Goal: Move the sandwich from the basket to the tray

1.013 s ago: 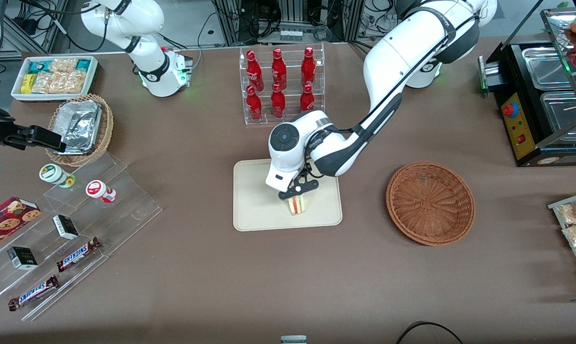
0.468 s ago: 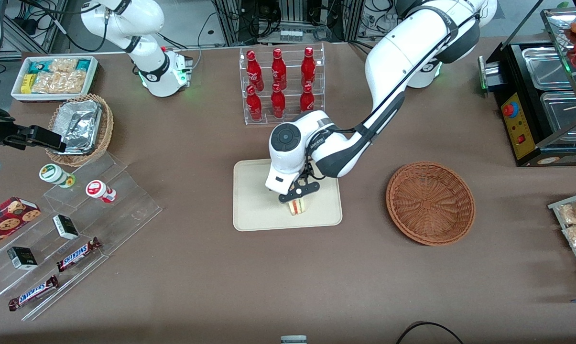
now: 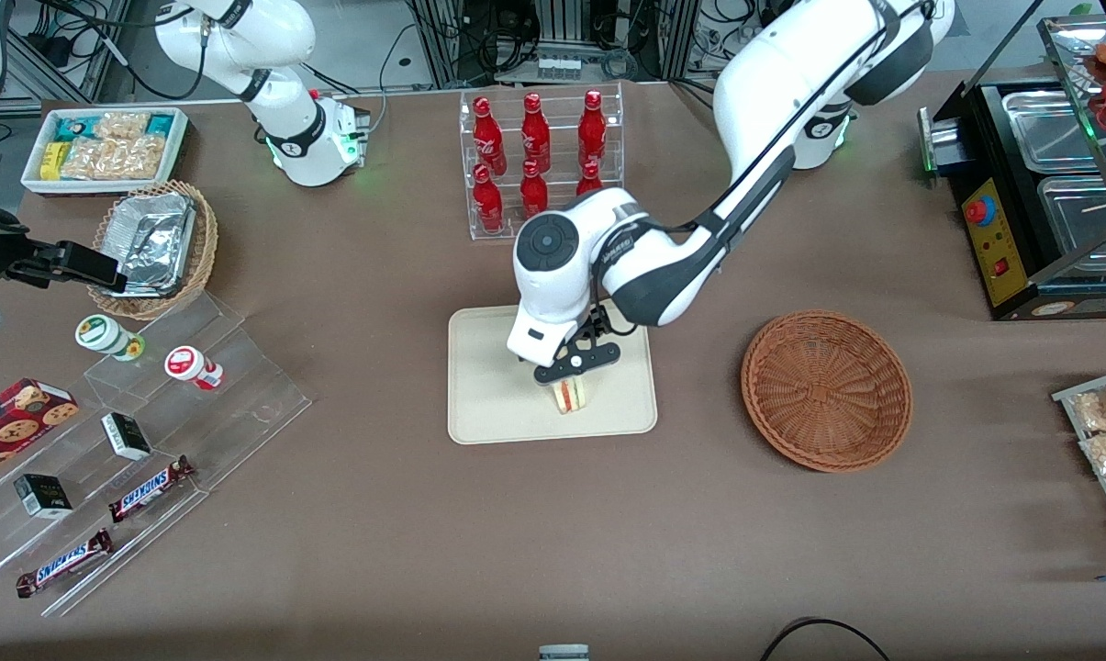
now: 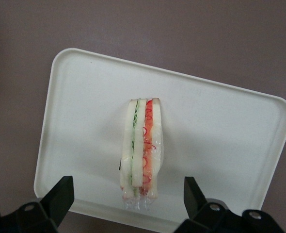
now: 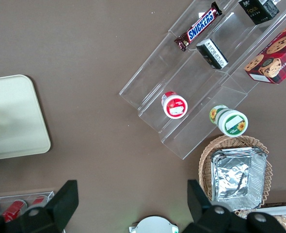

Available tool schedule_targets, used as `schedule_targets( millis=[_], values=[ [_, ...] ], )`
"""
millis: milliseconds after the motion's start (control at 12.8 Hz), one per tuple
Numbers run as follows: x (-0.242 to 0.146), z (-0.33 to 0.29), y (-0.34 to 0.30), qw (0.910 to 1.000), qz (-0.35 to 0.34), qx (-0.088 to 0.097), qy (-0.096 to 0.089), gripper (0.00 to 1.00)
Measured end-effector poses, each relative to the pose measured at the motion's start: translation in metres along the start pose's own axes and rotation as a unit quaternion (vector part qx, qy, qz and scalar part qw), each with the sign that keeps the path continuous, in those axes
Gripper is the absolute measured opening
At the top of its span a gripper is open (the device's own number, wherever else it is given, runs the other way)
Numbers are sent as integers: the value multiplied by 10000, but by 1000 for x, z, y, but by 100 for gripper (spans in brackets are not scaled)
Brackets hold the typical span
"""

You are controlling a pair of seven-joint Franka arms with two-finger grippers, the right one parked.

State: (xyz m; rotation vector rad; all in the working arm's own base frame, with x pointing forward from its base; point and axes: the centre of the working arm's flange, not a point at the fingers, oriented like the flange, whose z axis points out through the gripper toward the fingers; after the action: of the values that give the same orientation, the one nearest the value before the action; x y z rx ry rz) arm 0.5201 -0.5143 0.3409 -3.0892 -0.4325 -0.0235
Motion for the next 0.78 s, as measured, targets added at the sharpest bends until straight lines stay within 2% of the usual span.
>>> schedule_targets(
  millis=[78, 156, 234, 545, 623, 779],
  values=[
    [0, -18, -2, 10000, 31, -21, 24, 100],
    [1, -33, -8, 10000, 20, 35, 11, 100],
    [6, -44, -17, 9999, -9, 135, -82, 100],
    [76, -81, -102, 9933, 694, 341, -858, 100],
    [94, -88, -129, 9907, 840, 424, -981, 100],
    [119, -95, -172, 9881, 973, 510, -1075, 100]
  ],
)
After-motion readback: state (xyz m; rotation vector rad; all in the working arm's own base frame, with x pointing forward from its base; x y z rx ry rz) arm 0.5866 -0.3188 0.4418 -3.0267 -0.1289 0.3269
